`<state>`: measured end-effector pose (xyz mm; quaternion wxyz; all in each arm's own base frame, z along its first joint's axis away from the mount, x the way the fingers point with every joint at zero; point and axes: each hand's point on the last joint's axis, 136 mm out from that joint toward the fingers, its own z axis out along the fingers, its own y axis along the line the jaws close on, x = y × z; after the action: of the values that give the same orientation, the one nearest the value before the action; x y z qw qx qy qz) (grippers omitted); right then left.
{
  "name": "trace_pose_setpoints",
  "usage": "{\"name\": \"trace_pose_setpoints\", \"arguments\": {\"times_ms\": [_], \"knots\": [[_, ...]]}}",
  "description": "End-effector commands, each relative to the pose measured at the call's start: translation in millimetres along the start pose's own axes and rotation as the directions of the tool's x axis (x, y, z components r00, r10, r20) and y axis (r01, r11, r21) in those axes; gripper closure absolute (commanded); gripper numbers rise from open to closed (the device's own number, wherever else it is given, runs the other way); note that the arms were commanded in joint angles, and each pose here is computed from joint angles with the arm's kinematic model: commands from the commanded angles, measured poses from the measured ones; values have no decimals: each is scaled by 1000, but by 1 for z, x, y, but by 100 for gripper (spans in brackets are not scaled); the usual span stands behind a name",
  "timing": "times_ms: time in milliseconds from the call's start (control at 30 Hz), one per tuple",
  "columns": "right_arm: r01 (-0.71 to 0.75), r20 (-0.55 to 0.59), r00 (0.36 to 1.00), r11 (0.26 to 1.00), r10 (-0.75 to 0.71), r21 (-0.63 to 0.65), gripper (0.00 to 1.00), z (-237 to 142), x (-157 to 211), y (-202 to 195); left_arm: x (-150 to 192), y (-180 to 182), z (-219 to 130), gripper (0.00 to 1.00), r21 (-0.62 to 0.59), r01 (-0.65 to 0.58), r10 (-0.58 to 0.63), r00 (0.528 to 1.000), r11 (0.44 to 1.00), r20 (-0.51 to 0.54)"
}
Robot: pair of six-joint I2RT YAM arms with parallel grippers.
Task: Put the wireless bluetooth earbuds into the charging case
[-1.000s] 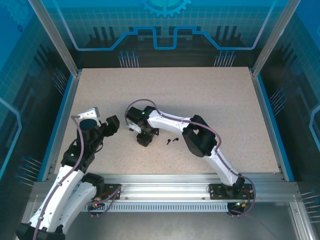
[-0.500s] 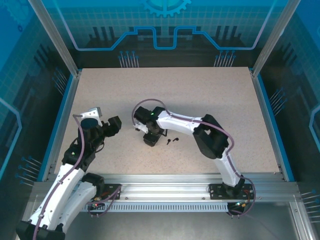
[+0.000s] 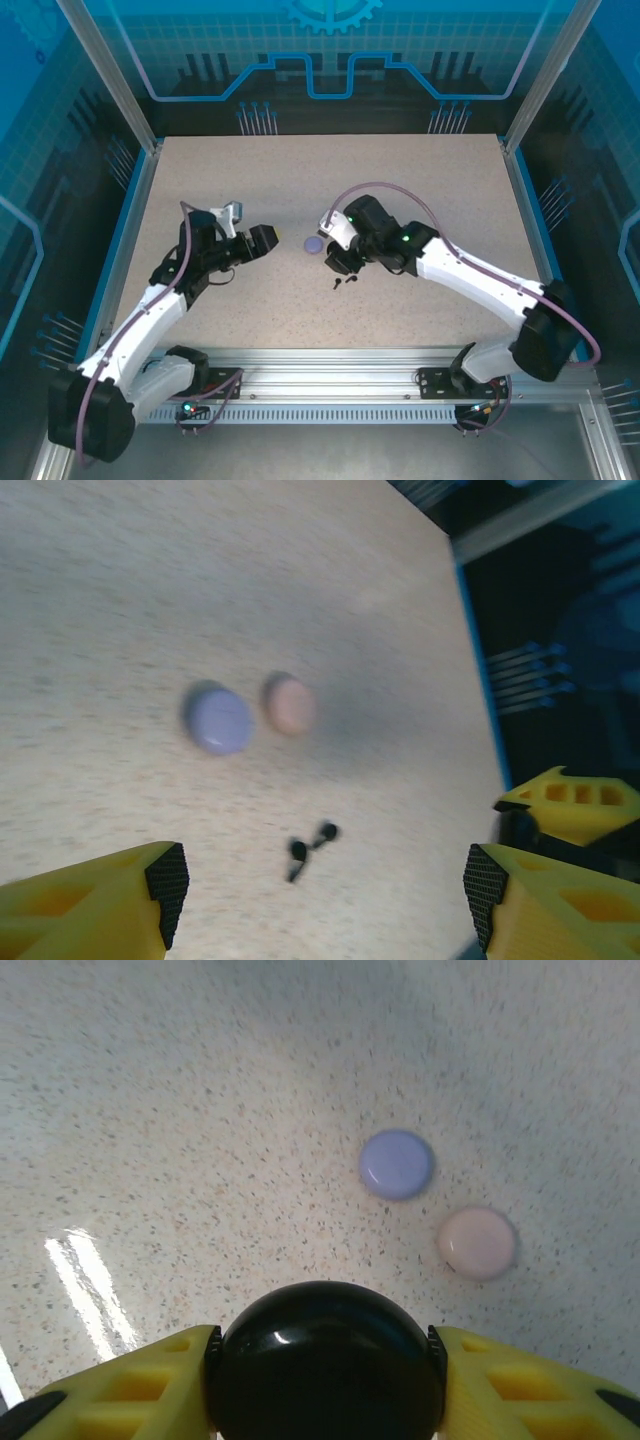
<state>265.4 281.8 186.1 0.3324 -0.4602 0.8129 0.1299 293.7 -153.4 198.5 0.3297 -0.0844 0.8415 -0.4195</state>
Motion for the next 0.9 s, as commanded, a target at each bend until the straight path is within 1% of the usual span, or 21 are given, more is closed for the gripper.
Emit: {"name": "trace_pose_setpoints", "arguments": {"times_ms": [0, 133, 267, 467, 633, 867], "knots": [[113, 138, 984, 994, -113, 6, 51, -15, -22, 3, -4, -73, -5, 24, 283, -38, 60, 996, 958, -66], [155, 165, 974, 988, -157, 29, 51, -28, -28, 2, 8, -101, 2, 24, 367, -53, 105, 987, 929, -125], [178, 179, 967, 983, -182, 40, 51, -34, -33, 5, 20, -115, 11, 24, 403, -59, 133, 978, 913, -159], [197, 188, 961, 979, -202, 47, 51, -37, -38, 9, 26, -116, 25, 24, 404, -50, 138, 972, 914, -191], [192, 198, 960, 981, -196, 41, 51, -39, -40, 10, 32, -123, 33, 25, 427, -50, 158, 962, 903, -221], [187, 215, 958, 982, -190, 36, 51, -38, -42, 9, 42, -130, 45, 32, 466, -31, 175, 947, 884, -269]]}}
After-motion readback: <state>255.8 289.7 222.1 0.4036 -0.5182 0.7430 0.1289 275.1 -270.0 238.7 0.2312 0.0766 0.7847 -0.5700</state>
